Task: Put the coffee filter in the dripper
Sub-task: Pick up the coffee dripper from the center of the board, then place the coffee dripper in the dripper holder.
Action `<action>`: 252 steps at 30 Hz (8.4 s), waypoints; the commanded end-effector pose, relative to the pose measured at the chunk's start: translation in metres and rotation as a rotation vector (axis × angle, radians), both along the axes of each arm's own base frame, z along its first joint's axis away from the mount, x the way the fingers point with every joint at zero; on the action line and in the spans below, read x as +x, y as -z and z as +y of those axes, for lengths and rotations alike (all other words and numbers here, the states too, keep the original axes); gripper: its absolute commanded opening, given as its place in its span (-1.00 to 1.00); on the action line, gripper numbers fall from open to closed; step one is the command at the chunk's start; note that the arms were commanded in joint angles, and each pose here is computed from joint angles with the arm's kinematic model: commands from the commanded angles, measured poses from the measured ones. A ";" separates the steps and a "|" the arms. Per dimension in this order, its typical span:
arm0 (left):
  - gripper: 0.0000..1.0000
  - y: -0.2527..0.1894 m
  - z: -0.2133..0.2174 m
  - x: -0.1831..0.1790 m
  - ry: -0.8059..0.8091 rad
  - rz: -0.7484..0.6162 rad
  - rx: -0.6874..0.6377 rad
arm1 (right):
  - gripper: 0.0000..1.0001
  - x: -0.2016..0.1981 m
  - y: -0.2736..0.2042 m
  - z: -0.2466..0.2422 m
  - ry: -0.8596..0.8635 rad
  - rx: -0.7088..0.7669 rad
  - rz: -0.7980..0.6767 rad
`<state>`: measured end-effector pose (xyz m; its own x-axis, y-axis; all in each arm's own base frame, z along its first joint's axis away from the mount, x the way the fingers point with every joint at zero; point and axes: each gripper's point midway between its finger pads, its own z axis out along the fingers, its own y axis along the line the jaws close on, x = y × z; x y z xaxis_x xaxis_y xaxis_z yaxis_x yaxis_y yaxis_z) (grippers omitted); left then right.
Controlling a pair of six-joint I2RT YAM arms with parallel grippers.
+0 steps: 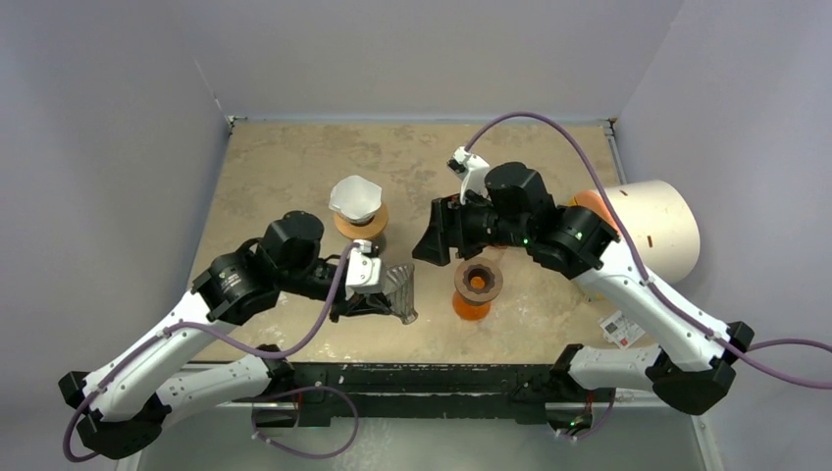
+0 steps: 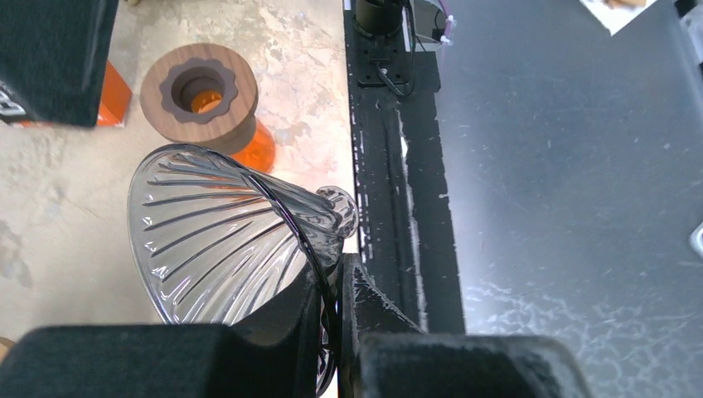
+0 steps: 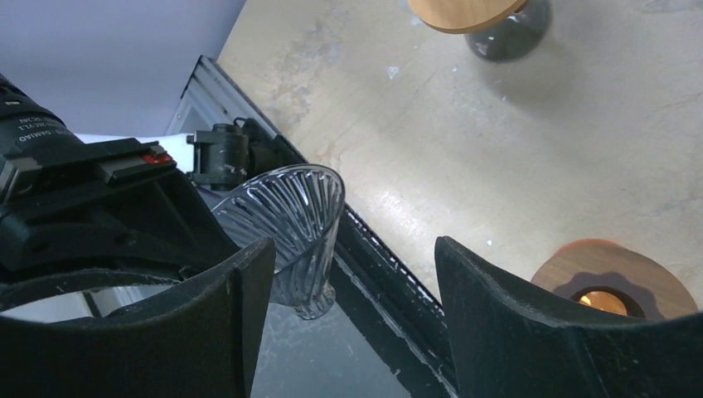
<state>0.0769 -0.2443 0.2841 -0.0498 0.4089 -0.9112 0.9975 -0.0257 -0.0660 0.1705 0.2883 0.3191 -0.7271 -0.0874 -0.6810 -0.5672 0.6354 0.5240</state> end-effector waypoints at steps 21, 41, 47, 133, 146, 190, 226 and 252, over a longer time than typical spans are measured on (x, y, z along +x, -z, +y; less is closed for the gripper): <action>-1.00 -0.006 -0.002 0.011 0.481 -0.696 -0.017 | 0.03 -0.020 0.012 0.034 -0.209 0.013 0.253; -1.00 0.003 -0.002 0.016 0.522 -0.669 0.051 | -0.75 -0.024 0.037 0.040 -0.268 -0.067 0.356; -1.00 0.003 -0.004 0.017 0.524 -0.660 0.055 | -1.00 -0.029 0.040 0.040 -0.299 -0.074 0.385; -0.38 0.001 -0.121 0.128 -0.812 0.874 -0.159 | -1.00 0.023 0.043 -0.130 0.652 0.022 -0.111; -1.00 0.007 -0.136 0.120 -0.770 0.882 -0.127 | -1.00 0.019 0.063 -0.137 0.705 -0.011 -0.044; -1.00 0.066 -0.142 0.134 -0.830 0.822 0.075 | -1.00 0.013 0.146 -0.146 0.745 -0.195 0.072; -1.00 0.128 -0.095 0.112 -0.905 0.764 0.300 | -1.00 -0.003 0.221 -0.105 0.583 -0.247 0.271; -0.92 0.113 -0.027 0.098 -1.006 0.737 0.258 | -1.00 0.029 0.194 -0.019 0.405 -0.176 0.230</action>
